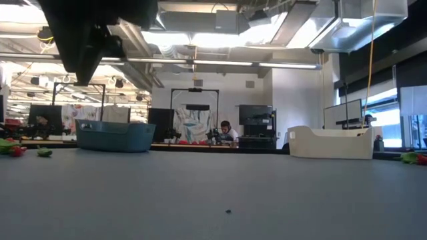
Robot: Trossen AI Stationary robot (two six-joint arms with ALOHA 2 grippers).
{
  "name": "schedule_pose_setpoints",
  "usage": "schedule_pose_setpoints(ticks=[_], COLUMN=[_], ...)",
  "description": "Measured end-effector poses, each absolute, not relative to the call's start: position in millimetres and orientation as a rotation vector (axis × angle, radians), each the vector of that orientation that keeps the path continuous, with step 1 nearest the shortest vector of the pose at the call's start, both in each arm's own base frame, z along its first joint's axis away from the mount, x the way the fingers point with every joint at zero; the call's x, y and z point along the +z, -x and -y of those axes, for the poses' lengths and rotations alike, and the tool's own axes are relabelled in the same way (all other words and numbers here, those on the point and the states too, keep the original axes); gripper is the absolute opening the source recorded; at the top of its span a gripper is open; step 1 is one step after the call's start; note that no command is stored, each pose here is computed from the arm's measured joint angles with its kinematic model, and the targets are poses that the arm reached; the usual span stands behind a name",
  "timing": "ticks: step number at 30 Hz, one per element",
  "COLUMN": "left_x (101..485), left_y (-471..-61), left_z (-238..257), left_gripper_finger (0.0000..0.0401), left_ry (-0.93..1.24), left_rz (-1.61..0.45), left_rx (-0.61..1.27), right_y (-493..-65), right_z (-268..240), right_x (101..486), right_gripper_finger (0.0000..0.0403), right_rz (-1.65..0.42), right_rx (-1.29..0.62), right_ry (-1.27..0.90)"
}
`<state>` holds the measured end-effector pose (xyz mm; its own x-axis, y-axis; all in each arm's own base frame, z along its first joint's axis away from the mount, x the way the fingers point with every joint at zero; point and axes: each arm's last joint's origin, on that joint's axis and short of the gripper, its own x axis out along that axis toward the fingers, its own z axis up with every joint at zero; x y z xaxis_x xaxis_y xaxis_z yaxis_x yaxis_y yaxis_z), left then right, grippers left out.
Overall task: Sort produce into baskets
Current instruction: Put the brown mushroom into the black bin
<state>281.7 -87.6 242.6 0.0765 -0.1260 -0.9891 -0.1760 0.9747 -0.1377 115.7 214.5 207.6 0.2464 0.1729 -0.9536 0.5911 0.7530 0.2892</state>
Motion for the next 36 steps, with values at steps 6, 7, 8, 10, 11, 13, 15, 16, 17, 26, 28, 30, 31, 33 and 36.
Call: schedule_pose_setpoints(ticks=[6,7,8,10,11,13,15,16,17,26,28,30,31,33,36], left_x=[241,241,241,241,241,241,241,242,242,249,252,255,255,257,257], left_y=[-281,-281,-281,-282,-282,-282,-282,-283,-285,-313,-320,-326,-328,-330,-331], left_z=[86,86,86,86,86,86,85,84,83,80,81,82,83,83,83], left_gripper_finger=[0.0131,0.0131,0.0131,0.0131,0.0131,0.0131,0.0131,0.0131,0.0131,0.0131,0.0131,0.0131,0.0131,0.0131,0.0131], left_ry=[0.236,0.231,0.225,0.213,0.206,0.196,0.195,0.199,0.206,0.164,0.136,0.111,0.099,0.082,0.074], left_rz=[-1.503,-1.503,-1.503,-1.501,-1.501,-1.501,-1.497,-1.487,-1.472,-1.187,-1.096,-1.028,-1.005,-0.981,-0.97], left_rx=[0.033,0.029,0.023,0.011,0.005,-0.004,-0.003,-0.001,-0.001,-0.068,-0.081,-0.109,-0.122,-0.137,-0.139], right_y=[-115,-115,-115,-115,-115,-114,-114,-114,-114,-148,-162,-176,-184,-199,-221], right_z=[-218,-218,-218,-218,-218,-218,-219,-219,-219,-190,-181,-173,-170,-166,-163], right_x=[208,208,208,208,208,210,215,218,222,240,238,233,230,224,212], right_gripper_finger=[0.0127,0.0138,0.0146,0.016,0.0164,0.017,0.0171,0.0172,0.0172,0.0172,0.0172,0.0172,0.0172,0.0172,0.0172], right_rz=[-1.385,-1.393,-1.394,-1.396,-1.399,-1.417,-1.413,-1.407,-1.4,-1.029,-1.003,-0.991,-0.984,-0.966,-0.955], right_rx=[-0.281,-0.282,-0.282,-0.28,-0.278,-0.263,-0.225,-0.202,-0.181,-0.208,-0.221,-0.229,-0.224,-0.208,-0.167], right_ry=[-0.741,-0.739,-0.738,-0.738,-0.737,-0.751,-0.787,-0.807,-0.826,-0.803,-0.731,-0.66,-0.624,-0.561,-0.481])
